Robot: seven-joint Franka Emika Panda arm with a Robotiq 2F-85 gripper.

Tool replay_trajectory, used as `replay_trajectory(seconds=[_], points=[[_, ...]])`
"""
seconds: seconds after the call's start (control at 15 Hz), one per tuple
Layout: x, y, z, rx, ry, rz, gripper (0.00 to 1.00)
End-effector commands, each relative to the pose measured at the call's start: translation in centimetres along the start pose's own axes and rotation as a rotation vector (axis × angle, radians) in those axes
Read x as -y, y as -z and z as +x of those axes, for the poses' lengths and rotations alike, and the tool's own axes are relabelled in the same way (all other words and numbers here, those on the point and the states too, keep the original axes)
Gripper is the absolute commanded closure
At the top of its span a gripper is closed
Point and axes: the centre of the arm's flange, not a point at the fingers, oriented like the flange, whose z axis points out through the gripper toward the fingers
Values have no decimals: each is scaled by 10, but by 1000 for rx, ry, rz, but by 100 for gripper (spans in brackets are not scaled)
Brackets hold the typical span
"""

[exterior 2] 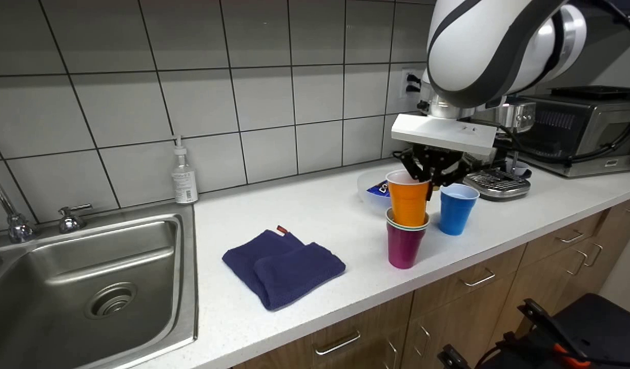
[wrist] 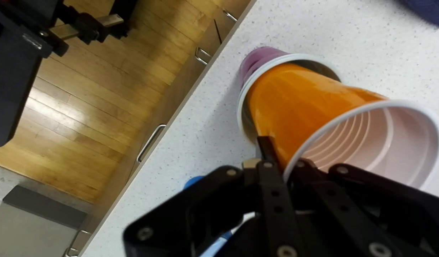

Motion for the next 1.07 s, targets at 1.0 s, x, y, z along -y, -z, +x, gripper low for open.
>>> replay_trajectory(seconds=[1.0], points=[[23,-34,11,-17,0,35,100]])
